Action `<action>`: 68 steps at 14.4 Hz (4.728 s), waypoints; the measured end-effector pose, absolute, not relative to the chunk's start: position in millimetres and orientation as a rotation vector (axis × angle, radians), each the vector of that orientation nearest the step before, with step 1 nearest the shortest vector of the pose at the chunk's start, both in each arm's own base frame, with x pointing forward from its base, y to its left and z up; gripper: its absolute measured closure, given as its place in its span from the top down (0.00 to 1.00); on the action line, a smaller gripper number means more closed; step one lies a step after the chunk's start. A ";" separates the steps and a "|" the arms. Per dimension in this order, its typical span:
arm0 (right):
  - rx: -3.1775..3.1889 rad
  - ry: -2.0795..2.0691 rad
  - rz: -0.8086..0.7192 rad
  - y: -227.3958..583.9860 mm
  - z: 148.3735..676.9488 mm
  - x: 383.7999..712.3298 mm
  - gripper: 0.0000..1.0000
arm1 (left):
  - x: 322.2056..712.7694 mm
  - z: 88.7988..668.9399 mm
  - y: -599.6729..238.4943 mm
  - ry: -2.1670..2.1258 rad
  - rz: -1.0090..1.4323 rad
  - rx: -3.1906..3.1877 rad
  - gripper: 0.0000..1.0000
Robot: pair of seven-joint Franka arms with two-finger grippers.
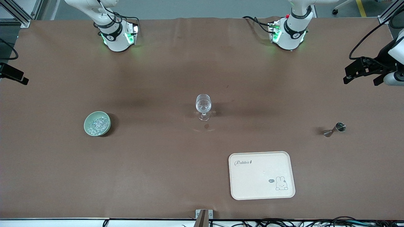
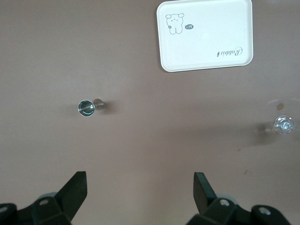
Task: Pour wine and add ice with both arms
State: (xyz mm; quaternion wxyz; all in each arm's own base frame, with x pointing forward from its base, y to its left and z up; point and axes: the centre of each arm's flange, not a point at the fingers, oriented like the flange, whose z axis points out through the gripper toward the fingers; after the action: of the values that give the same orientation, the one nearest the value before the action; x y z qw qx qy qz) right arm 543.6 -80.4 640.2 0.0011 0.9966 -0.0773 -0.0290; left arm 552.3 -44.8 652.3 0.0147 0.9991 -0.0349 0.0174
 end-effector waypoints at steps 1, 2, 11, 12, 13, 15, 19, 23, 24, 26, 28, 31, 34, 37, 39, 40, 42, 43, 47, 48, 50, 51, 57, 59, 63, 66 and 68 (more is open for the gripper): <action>3.129 -0.243 -0.091 -80.4 640.2 543.6 1.00 | 552.4 652.1 -45.0 -0.109 0.053 3.110 1.00; 3.129 -0.243 -0.091 -80.4 640.2 543.6 1.00 | 552.4 652.3 -45.4 -0.111 0.054 3.111 1.00; 3.133 -0.216 -0.107 -72.0 635.0 546.7 1.00 | 557.2 646.7 -19.2 0.181 0.037 3.151 1.00; 3.136 -0.199 -0.112 -65.9 628.5 551.6 1.00 | 560.0 642.2 -4.3 0.332 0.024 3.137 1.00; 3.138 -0.181 -0.120 -59.5 617.8 558.9 1.00 | 563.4 635.6 11.7 0.491 0.002 3.104 1.00; 3.161 -0.154 -0.187 -46.7 583.4 577.0 1.00 | 571.4 615.6 46.6 0.813 -0.065 3.002 1.00; 3.166 -0.123 -0.291 -42.0 499.1 610.8 1.00 | 582.6 566.2 119.0 1.212 -0.244 2.705 1.00; 3.160 -0.098 -0.306 -44.6 402.0 616.8 1.00 | 586.2 519.8 185.3 1.384 -0.345 2.436 1.00; 3.158 -0.095 -0.315 -44.9 383.0 617.2 1.00 | 587.0 507.3 197.2 1.418 -0.374 2.367 1.00; 3.153 -0.084 -0.319 -44.6 349.9 621.8 1.00 | 584.4 478.6 224.9 1.486 -0.450 2.219 1.00; 3.148 -0.064 -0.322 -44.5 318.5 625.1 1.00 | 579.7 445.0 253.0 1.553 -0.524 2.086 1.00; 3.142 -0.050 -0.311 -40.7 269.4 614.1 1.00 | 581.4 391.5 279.1 1.630 -0.580 1.944 1.00; 3.140 -0.043 -0.296 -36.3 239.5 595.9 0.99 | 584.1 338.2 290.4 1.678 -0.636 1.865 1.00; 3.141 -0.042 -0.239 -34.7 223.3 584.2 0.91 | 581.4 293.8 300.9 1.685 -0.669 1.840 1.00; 3.143 -0.043 -0.233 -33.5 214.7 575.3 0.83 | 577.8 273.2 310.7 1.677 -0.667 1.810 1.00; 3.147 -0.046 -0.236 -31.9 213.8 573.5 0.80 | 575.1 263.4 315.9 1.675 -0.668 1.791 1.00; 3.153 -0.049 -0.232 -29.5 215.5 573.1 0.80 | 571.0 246.3 321.7 1.654 -0.675 1.774 1.00; 3.155 -0.050 -0.234 -29.1 216.3 572.8 0.75 | 569.2 238.9 323.5 1.641 -0.677 1.769 1.00; 3.157 -0.052 -0.252 -28.7 217.5 569.6 0.66 | 570.6 212.9 320.9 1.607 -0.675 1.721 1.00; 3.157 -0.052 -0.258 -28.5 217.1 568.6 0.65 | 570.7 209.3 319.8 1.600 -0.676 1.720 1.00; 3.157 -0.052 -0.275 -27.9 216.6 567.1 0.64 | 570.8 203.9 315.9 1.590 -0.690 1.709 1.00; 3.159 -0.054 -0.280 -27.5 216.6 566.8 0.59 | 571.8 201.7 313.5 1.584 -0.688 1.694 1.00; 3.168 -0.069 -0.284 -26.5 216.4 566.4 0.45 | 567.8 161.0 288.7 1.559 -0.657 1.593 1.00; 3.169 -0.070 -0.284 -26.3 216.4 566.4 0.41 | 574.1 147.7 276.5 1.580 -0.626 1.593 1.00; 3.171 -0.070 -0.281 -25.8 217.4 566.7 0.23 | 569.4 137.5 271.4 1.616 -0.640 1.570 0.91; 3.172 -0.069 -0.275 -25.6 220.1 568.3 0.22 | 567.6 137.5 274.1 1.659 -0.660 1.532 0.88; 3.173 -0.066 -0.319 -25.0 230.4 573.2 0.22 | 567.8 138.1 275.0 1.671 -0.662 1.517 0.82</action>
State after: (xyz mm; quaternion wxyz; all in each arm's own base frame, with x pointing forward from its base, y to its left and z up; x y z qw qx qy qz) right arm 573.2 -25.0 230.4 -0.0241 0.9945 -0.0207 -0.1000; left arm 567.8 275.0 138.1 0.3846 0.5952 0.6559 -0.2600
